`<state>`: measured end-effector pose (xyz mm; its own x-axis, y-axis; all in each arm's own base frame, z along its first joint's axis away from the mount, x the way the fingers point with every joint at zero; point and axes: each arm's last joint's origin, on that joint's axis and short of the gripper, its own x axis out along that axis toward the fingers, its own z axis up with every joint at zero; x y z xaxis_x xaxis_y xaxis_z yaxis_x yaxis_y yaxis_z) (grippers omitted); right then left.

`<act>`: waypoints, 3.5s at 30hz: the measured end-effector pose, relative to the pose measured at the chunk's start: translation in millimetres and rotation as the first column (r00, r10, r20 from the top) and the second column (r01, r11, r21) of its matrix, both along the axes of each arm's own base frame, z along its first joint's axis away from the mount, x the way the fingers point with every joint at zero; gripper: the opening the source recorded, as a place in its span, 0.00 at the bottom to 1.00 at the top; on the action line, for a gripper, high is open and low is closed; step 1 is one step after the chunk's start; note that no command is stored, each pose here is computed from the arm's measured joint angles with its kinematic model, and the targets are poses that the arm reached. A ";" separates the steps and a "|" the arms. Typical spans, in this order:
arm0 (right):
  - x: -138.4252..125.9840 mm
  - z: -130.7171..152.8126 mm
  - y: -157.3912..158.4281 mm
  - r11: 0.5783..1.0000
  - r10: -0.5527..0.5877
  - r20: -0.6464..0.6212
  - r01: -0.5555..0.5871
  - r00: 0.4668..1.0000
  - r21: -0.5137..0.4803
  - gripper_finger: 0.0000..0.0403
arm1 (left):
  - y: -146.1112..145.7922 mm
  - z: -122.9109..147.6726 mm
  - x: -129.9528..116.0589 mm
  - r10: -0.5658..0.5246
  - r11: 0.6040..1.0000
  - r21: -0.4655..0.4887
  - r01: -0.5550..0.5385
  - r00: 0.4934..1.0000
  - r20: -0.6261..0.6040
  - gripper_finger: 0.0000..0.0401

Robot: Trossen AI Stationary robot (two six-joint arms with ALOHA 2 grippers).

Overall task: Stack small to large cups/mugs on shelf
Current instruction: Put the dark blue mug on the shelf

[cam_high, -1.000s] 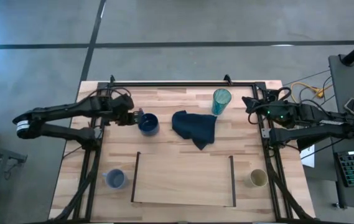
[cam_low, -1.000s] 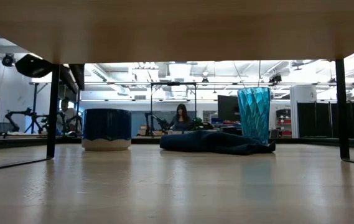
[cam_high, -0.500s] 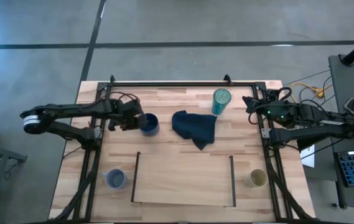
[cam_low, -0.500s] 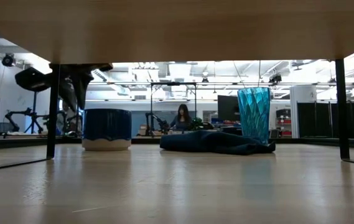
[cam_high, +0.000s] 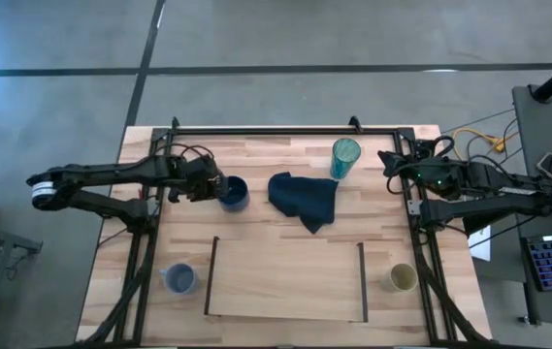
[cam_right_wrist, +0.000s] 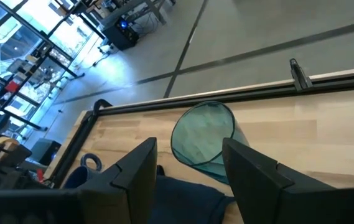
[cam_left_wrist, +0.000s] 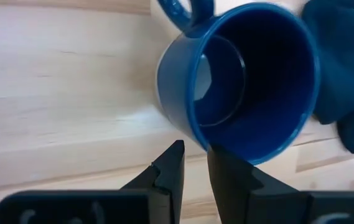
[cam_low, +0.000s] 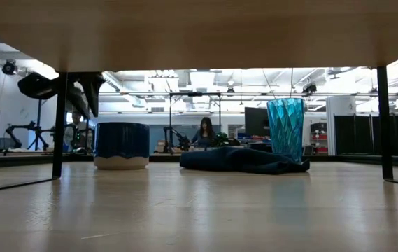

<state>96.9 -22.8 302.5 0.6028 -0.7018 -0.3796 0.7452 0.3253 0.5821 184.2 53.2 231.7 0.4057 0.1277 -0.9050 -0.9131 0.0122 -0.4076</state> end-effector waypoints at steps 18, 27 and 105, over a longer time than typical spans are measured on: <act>0.5 -0.7 0.7 0.999 0.024 0.002 -0.024 1.000 0.022 0.44 | 5.2 -7.9 22.4 -0.037 0.999 0.007 0.037 0.999 0.013 0.14; -0.9 -2.7 0.6 1.000 0.020 -0.023 -0.019 1.000 0.023 0.44 | 3.1 12.4 5.0 -0.001 0.994 0.105 -0.005 0.998 0.059 0.14; -3.8 -11.0 1.6 0.996 0.026 -0.082 -0.019 0.996 0.092 0.44 | 41.8 -0.4 13.0 -0.541 0.664 0.339 0.667 0.741 -0.398 0.14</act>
<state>93.1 -21.2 291.5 0.5821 -0.6486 -0.4904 0.7850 0.2911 0.5468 197.2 95.0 231.3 0.3126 0.3324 -0.8898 -0.7011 0.7128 0.0199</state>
